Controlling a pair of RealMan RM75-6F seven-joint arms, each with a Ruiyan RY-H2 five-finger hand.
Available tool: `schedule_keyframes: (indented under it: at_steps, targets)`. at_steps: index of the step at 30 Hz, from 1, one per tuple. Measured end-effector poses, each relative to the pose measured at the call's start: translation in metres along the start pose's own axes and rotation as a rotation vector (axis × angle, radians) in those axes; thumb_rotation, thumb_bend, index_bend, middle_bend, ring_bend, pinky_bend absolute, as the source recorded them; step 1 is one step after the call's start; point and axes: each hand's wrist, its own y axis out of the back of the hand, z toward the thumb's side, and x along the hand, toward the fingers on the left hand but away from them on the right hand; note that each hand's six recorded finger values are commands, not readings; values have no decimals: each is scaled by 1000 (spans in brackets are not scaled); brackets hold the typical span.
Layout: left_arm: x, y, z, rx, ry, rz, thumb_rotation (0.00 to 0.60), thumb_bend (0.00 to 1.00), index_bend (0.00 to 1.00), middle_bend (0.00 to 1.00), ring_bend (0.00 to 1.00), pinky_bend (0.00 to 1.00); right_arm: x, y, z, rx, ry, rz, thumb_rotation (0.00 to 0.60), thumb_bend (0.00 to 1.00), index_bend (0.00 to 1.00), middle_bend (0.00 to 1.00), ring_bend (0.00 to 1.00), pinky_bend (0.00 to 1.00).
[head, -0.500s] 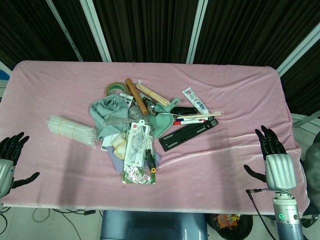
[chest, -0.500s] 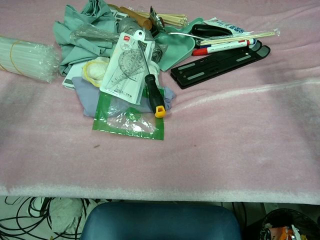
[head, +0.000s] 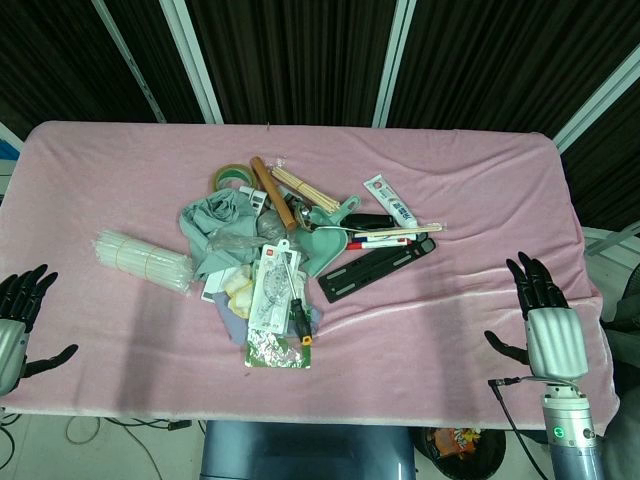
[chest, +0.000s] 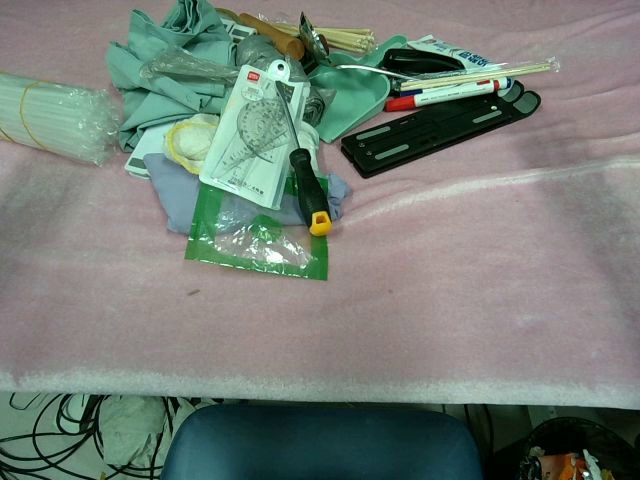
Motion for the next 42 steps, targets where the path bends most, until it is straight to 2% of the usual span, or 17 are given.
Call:
schedule_keyframes:
  at_steps: [5, 8, 15, 23, 32, 42]
  targets:
    - [0, -1, -1, -4, 5, -3, 600, 0, 0, 0, 0, 0, -2, -4, 11, -44, 18, 32, 600, 46, 0, 0, 1, 239]
    - [1, -2, -1, -12, 11, -10, 600, 0, 0, 0, 0, 0, -7, -13, 28, -98, 48, 81, 600, 46, 0, 0, 1, 240]
    - [2, -3, -1, -24, 17, -24, 600, 0, 0, 0, 0, 0, -31, -41, 101, -206, 174, 199, 600, 46, 0, 0, 1, 239]
    - [4, -3, -3, -48, 28, -41, 600, 0, 0, 0, 0, 0, -41, -73, 165, -285, 252, 289, 600, 98, 0, 42, 38, 238]
    - [6, -3, -6, -81, 39, -65, 600, 0, 0, 0, 0, 0, -41, -130, 215, -323, 237, 417, 600, 41, 0, 1, 7, 238]
    - [7, -3, -6, -94, 45, -69, 600, 0, 0, 0, 0, 0, -39, -166, 243, -346, 219, 460, 600, 17, 0, 0, 0, 228]
